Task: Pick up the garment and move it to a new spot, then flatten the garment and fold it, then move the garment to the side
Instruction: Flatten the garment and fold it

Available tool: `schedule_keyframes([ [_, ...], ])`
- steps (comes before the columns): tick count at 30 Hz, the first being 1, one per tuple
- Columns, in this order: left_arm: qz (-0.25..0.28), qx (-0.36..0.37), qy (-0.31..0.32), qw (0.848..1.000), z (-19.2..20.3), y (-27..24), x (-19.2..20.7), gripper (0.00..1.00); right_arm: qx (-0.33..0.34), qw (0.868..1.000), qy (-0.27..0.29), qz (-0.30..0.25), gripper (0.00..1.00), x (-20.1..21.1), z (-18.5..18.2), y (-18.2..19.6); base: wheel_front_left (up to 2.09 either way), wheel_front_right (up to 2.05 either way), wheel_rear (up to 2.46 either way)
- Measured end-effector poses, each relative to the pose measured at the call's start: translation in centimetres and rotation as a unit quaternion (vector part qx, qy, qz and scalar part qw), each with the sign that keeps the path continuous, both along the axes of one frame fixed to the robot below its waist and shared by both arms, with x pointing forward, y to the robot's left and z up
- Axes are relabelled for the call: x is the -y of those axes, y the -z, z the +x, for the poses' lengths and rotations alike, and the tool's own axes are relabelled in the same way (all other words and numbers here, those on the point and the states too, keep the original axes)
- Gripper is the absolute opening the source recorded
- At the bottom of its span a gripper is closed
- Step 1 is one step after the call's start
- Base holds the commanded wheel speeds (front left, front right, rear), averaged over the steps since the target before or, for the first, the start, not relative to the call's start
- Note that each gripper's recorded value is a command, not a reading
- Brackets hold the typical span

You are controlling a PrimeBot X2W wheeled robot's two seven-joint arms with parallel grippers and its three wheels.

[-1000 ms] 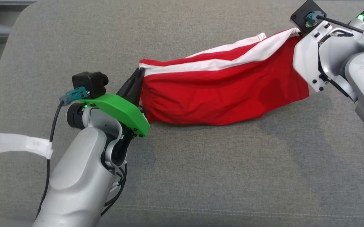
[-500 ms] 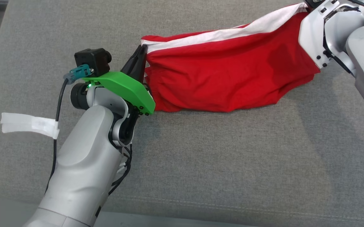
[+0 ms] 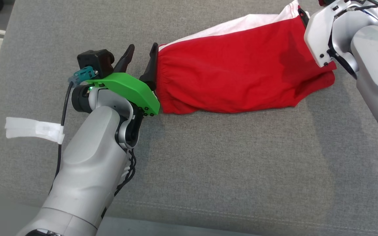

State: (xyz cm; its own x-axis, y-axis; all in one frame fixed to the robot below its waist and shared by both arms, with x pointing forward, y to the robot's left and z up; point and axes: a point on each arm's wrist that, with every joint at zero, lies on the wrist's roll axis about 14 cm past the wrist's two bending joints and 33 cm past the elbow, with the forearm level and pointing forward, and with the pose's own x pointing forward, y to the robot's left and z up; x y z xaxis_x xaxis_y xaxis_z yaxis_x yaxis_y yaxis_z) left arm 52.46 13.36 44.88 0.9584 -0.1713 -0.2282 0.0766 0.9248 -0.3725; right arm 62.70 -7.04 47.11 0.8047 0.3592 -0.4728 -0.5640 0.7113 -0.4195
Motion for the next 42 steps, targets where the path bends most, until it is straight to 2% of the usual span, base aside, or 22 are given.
schedule_keyframes([
  [7, 0.017, 0.061, -0.016, 0.998, -0.3, -3.0, -1.1, 1.00, -0.009, 0.997, 0.046, 0.059, 1.00, 1.3, -1.2, -1.1, 0.00, 0.00, 0.00],
  [12, 0.048, 0.083, -0.051, 0.994, -2.5, -4.0, -3.3, 1.00, 0.004, 0.992, 0.077, 0.103, 1.00, 2.8, -3.2, -1.3, 0.00, 0.00, 0.00],
  [15, 0.060, 0.117, -0.076, 0.988, -4.0, -6.0, -4.4, 1.00, 0.017, 0.983, 0.115, 0.146, 1.00, 4.6, -4.3, -1.7, 0.00, 0.00, 0.00],
  [17, 0.062, 0.138, -0.089, 0.984, -5.4, -7.1, -5.0, 1.00, 0.027, 0.969, 0.143, 0.198, 1.00, 5.2, -4.9, -2.3, 0.00, 0.00, 0.00],
  [20, 0.069, 0.155, -0.098, 0.981, -8.0, -7.7, -5.0, 1.00, 0.016, 0.957, 0.176, 0.229, 1.00, 6.0, -6.8, -1.1, 0.00, 0.00, 0.00],
  [25, 0.094, 0.176, -0.068, 0.978, -11.7, -8.1, -3.7, 1.00, 0.001, 0.949, 0.211, 0.233, 1.00, 7.6, -9.1, 0.5, 0.00, 0.00, 0.00],
  [32, 0.108, 0.174, -0.043, 0.978, -15.1, -7.3, -2.4, 1.00, -0.002, 0.938, 0.230, 0.262, 1.00, 7.2, -9.1, 1.0, 0.00, 0.00, 0.00],
  [42, 0.124, 0.165, -0.030, 0.978, -16.1, -6.6, -1.6, 1.00, -0.053, 0.937, 0.247, 0.242, 1.00, 6.9, -7.8, 4.3, 0.00, 0.00, 0.00],
])
